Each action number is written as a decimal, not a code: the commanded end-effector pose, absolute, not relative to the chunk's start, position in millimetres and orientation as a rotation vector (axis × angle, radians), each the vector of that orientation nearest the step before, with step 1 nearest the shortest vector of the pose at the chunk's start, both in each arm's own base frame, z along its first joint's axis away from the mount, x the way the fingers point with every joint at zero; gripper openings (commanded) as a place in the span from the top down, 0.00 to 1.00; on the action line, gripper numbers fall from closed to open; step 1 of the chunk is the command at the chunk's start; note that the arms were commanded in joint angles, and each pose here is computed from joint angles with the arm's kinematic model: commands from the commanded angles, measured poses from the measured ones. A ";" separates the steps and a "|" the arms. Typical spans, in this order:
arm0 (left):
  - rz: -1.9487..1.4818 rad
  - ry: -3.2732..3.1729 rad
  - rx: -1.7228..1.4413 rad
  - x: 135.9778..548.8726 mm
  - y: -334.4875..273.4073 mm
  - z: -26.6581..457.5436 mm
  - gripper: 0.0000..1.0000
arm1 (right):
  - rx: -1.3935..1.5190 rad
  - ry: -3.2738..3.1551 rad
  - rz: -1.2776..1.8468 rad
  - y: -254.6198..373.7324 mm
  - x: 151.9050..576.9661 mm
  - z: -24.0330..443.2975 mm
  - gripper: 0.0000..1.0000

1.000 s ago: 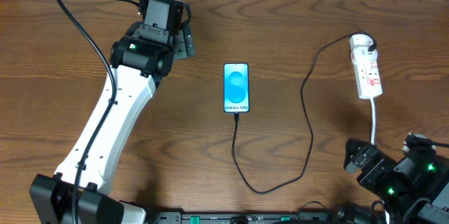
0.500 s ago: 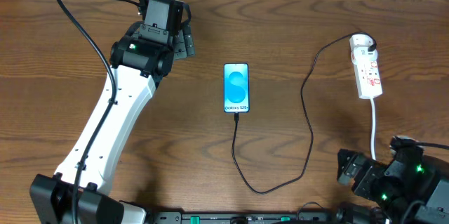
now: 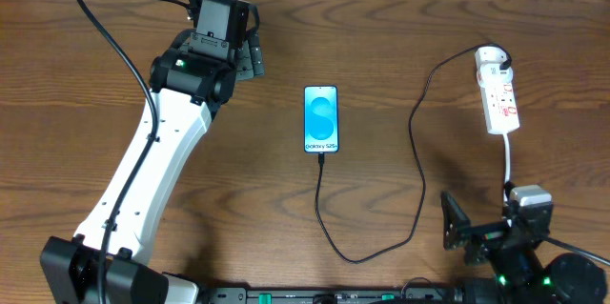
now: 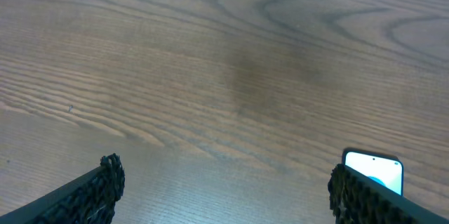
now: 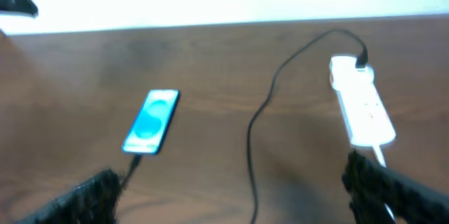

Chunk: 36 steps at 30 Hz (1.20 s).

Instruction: Plug charger to phone and switch on socket

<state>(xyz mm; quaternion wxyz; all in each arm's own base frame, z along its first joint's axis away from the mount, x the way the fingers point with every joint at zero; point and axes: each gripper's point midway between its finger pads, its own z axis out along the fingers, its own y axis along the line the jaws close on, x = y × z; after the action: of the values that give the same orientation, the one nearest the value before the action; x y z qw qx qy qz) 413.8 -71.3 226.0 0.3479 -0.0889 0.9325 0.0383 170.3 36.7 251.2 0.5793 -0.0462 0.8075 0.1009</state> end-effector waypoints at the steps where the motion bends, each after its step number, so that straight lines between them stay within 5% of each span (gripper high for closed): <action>1: 0.115 2.404 -0.247 414.7 -67.2 230.0 0.05 | -0.143 1.849 0.204 36.3 179.9 232.2 0.01; 20: 0.115 2.404 -0.247 414.7 -67.2 230.0 0.05 | 0.027 1.616 0.171 20.8 239.5 185.8 0.01; 36: 0.116 2.406 -0.247 414.2 -67.1 229.6 0.05 | 0.003 1.650 0.092 14.2 245.8 155.6 0.01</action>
<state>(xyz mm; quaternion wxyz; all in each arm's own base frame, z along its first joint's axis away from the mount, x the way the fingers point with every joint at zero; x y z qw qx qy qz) 413.8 -71.3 226.0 0.3479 -0.0889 0.9325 0.0383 245.7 19.5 157.0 0.6771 0.0070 0.7332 0.0630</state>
